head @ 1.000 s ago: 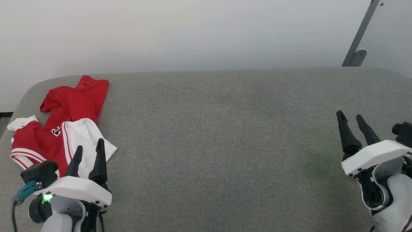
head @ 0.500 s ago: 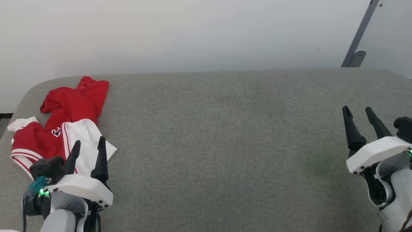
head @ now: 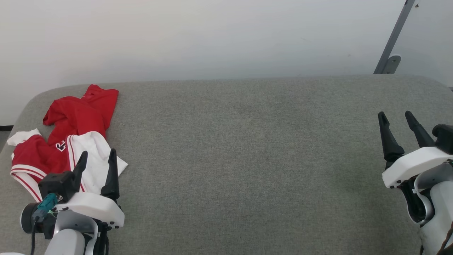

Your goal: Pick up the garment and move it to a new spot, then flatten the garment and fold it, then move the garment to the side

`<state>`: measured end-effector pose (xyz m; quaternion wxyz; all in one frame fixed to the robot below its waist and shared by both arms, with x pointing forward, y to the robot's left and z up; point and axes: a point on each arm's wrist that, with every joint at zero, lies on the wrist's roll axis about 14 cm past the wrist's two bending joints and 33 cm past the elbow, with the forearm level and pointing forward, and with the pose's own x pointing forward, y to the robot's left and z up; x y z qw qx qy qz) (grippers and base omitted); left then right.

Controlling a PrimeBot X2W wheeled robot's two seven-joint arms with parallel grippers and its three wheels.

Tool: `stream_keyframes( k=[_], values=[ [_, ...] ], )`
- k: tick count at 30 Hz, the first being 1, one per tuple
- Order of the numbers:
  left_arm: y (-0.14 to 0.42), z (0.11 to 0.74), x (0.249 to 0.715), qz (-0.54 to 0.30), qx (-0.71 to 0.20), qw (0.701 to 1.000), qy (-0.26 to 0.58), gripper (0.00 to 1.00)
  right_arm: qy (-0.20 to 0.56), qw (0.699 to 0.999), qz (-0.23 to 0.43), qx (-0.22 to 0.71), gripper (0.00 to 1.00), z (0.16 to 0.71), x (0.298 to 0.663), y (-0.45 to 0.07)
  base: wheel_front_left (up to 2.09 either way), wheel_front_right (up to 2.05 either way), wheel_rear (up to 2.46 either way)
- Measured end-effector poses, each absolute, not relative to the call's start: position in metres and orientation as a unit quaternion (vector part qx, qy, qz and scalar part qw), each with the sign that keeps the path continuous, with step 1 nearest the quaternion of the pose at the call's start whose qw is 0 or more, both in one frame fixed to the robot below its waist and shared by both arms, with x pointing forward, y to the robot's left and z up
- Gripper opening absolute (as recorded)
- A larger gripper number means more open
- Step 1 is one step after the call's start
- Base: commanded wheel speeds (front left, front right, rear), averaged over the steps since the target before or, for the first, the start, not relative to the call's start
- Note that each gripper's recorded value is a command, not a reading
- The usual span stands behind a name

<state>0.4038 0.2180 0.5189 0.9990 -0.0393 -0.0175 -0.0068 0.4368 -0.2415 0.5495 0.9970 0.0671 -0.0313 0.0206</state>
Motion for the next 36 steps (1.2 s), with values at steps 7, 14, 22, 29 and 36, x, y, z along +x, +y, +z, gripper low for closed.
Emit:
stream_keyframes(
  k=[7,14,22,29,36],
  values=[
    [0.218,0.521,0.404,-0.009,-0.021,0.999,-0.025,1.00,-0.037,0.998,0.019,0.053,1.00,0.551,0.435,-0.245,0.00,0.00,0.00],
    [0.218,0.521,0.406,-0.011,-0.019,0.999,-0.029,1.00,-0.032,0.999,0.018,0.041,1.00,0.544,0.431,-0.248,0.00,0.00,0.00],
    [0.217,0.521,0.407,-0.017,0.005,0.999,-0.033,1.00,-0.038,0.999,0.016,0.027,1.00,0.546,0.431,-0.251,0.00,0.00,0.00],
    [0.227,0.519,0.403,-0.003,0.015,0.999,-0.033,1.00,-0.044,0.998,0.032,0.017,1.00,0.549,0.439,-0.241,0.00,0.00,0.00],
    [0.269,0.515,0.379,0.060,0.016,0.998,-0.029,1.00,-0.039,0.994,0.097,0.024,1.00,0.542,0.458,-0.185,0.00,0.00,0.00]
  ],
)
